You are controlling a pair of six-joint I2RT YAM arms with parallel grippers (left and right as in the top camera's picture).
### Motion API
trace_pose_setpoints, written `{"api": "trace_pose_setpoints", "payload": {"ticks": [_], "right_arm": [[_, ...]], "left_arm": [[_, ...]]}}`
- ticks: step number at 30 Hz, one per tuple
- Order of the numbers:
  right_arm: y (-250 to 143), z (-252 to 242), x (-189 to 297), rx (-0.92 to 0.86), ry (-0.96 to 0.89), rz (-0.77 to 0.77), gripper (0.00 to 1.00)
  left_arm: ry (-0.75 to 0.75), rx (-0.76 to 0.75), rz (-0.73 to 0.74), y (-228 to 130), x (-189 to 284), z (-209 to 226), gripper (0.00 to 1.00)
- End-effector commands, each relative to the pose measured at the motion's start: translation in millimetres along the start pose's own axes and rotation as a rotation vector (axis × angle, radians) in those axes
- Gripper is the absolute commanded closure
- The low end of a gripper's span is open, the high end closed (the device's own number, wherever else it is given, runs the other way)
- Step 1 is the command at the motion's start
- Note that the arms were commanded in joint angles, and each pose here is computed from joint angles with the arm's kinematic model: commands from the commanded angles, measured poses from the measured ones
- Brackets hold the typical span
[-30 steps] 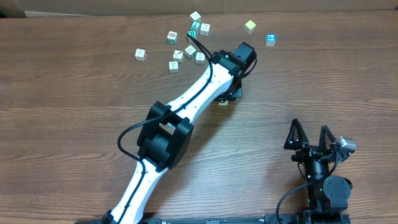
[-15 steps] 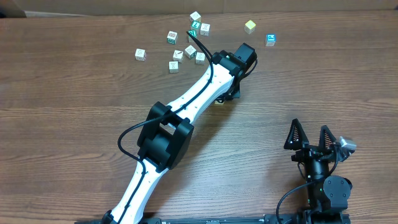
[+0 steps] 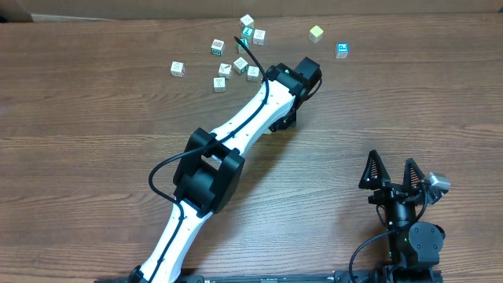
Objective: Form a horizontal line
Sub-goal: 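Slide the '5' block left until it touches the 'Y' block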
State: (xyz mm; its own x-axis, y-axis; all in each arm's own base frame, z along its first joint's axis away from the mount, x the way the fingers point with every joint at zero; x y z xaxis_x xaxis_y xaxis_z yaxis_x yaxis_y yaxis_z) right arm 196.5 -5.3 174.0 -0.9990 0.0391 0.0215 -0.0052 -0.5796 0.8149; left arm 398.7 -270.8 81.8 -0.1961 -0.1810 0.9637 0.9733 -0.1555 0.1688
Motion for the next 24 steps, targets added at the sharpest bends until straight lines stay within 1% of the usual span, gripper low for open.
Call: {"api": "trace_pose_setpoints", "payload": {"ticks": [1,2,5,7,11,13,16,18,20,22,24], "right_arm": [[-0.9,-3.0,-0.3,0.007,-0.009,-0.007,0.00],[-0.9,-3.0,-0.3,0.007,-0.009,-0.007,0.00],[-0.9,-3.0,-0.3,0.007,-0.009,-0.007,0.00],[-0.9,-3.0,-0.3,0.007,-0.010,-0.008,0.00],[-0.9,-3.0,-0.3,0.007,-0.010,-0.008,0.00],[-0.9,-3.0,-0.3,0.007,-0.009,-0.007,0.00],[-0.9,-2.9,-0.3,0.007,-0.009,-0.008,0.00],[-0.9,-3.0,-0.3,0.007,-0.009,-0.007,0.00],[-0.9,-3.0,-0.3,0.007,-0.009,-0.007,0.00],[-0.9,-3.0,-0.3,0.007,-0.010,-0.008,0.00],[-0.9,-3.0,-0.3,0.007,-0.010,-0.008,0.00]], "left_arm": [[0.027,-0.002,0.005,2.1,-1.6,11.4,0.73],[0.024,-0.001,0.007,2.0,-1.8,11.5,0.71],[0.019,-0.001,0.013,1.3,-1.8,11.3,0.71],[0.020,0.001,0.013,1.7,-2.1,12.1,0.67],[0.013,0.002,0.017,1.5,-2.2,11.7,0.52],[0.012,0.005,0.003,4.3,0.2,11.5,0.51],[0.008,0.026,-0.053,19.1,13.1,15.6,0.48],[-0.014,0.042,-0.091,30.2,24.0,17.6,0.48],[-0.042,0.061,-0.123,39.8,33.6,18.4,0.56],[-0.102,0.065,-0.124,42.3,35.4,11.1,0.96],[-0.157,0.060,-0.099,39.6,33.4,2.9,0.96]]}}
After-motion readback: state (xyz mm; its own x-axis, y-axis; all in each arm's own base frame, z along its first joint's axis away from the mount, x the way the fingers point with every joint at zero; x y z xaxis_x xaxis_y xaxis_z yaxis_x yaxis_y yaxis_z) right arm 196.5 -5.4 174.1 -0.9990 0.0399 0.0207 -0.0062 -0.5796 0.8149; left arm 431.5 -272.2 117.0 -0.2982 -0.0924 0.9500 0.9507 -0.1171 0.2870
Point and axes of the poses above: each gripper's point midway between its finger pads, its own x axis back along the fingers, its own z axis along the line the jaws close on, y = z × x, the point moved 5 cm from there along x, back along the fingers, and after that the axes turned 9 degrees about -x, right-handed, at the moved point
